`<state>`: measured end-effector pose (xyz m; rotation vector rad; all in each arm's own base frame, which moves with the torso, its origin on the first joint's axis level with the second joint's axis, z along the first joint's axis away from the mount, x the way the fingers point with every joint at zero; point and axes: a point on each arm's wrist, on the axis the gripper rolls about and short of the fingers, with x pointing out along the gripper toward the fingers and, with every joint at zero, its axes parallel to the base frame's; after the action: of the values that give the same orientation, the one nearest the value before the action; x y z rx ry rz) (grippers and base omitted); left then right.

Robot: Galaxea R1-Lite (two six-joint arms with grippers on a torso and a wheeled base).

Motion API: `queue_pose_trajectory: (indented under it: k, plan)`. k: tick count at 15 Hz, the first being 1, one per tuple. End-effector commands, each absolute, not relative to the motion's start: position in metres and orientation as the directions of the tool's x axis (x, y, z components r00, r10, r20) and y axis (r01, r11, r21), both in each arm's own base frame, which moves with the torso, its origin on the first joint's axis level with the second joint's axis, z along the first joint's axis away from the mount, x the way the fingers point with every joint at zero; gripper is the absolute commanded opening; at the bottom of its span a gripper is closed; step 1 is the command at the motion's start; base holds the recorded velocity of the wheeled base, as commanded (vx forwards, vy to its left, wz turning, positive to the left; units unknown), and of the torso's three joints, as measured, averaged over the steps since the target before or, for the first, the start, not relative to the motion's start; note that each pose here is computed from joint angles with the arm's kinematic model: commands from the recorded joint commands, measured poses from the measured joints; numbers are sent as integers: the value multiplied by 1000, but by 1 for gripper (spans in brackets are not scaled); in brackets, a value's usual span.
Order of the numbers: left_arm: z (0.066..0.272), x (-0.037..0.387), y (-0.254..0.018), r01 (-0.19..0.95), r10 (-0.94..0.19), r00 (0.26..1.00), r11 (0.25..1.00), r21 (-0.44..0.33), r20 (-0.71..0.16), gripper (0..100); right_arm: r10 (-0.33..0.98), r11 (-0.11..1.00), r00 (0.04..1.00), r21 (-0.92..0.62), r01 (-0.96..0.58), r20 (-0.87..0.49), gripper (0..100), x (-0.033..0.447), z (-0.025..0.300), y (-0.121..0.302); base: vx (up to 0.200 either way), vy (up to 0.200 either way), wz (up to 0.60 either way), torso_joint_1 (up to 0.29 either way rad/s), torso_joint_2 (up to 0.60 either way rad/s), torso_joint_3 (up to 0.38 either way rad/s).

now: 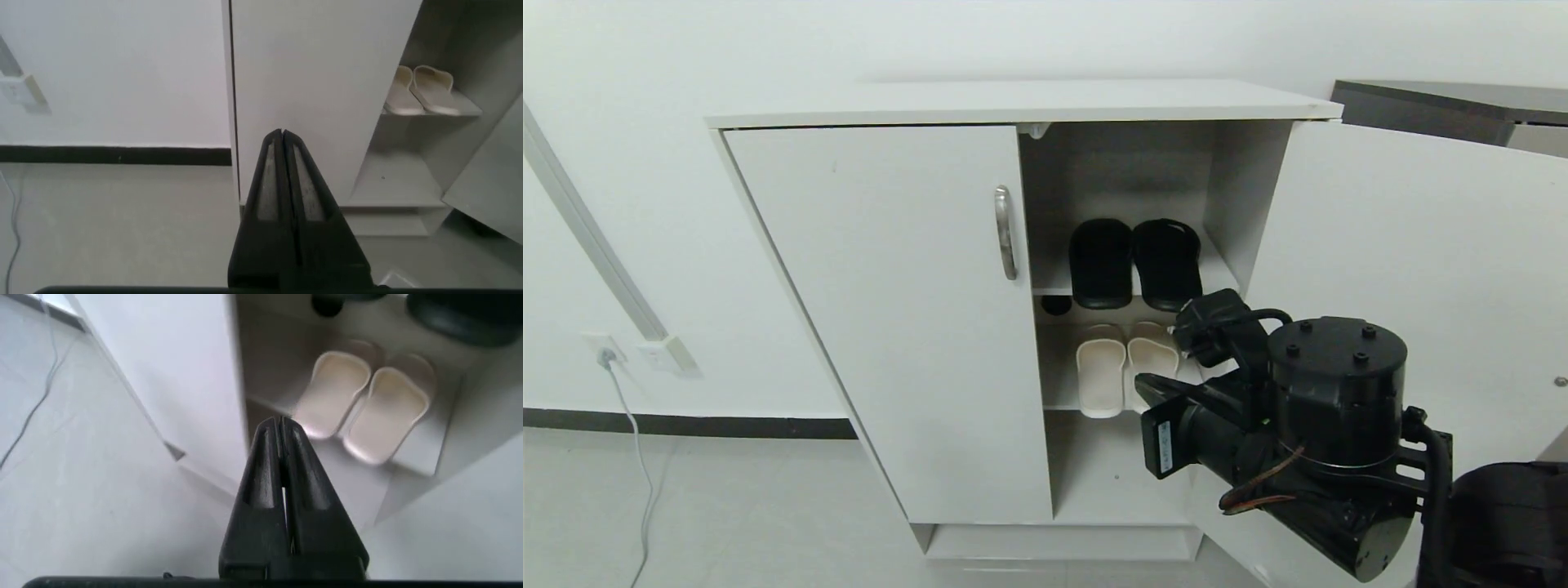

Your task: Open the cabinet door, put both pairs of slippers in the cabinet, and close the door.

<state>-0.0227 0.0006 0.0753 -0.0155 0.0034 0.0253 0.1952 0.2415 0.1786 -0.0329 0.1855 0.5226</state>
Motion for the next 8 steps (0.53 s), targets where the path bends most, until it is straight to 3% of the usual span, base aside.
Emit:
queue_pose_trajectory:
  k: [1,6,8]
  plan:
    - [75,-23,1,-26,26,1000,1000,-17,-3,0,495,866,850,16,-500,-181,0,195,178,241,-200,0,0,12,7,-7]
    - [75,-23,1,-28,28,1000,999,-18,-3,0,499,862,846,1,-508,-190,0,194,172,240,-200,0,0,1,4,2]
    - [75,-23,1,-28,28,1000,999,-18,-3,0,498,862,845,0,-508,-194,0,194,171,241,0,0,0,0,0,0]
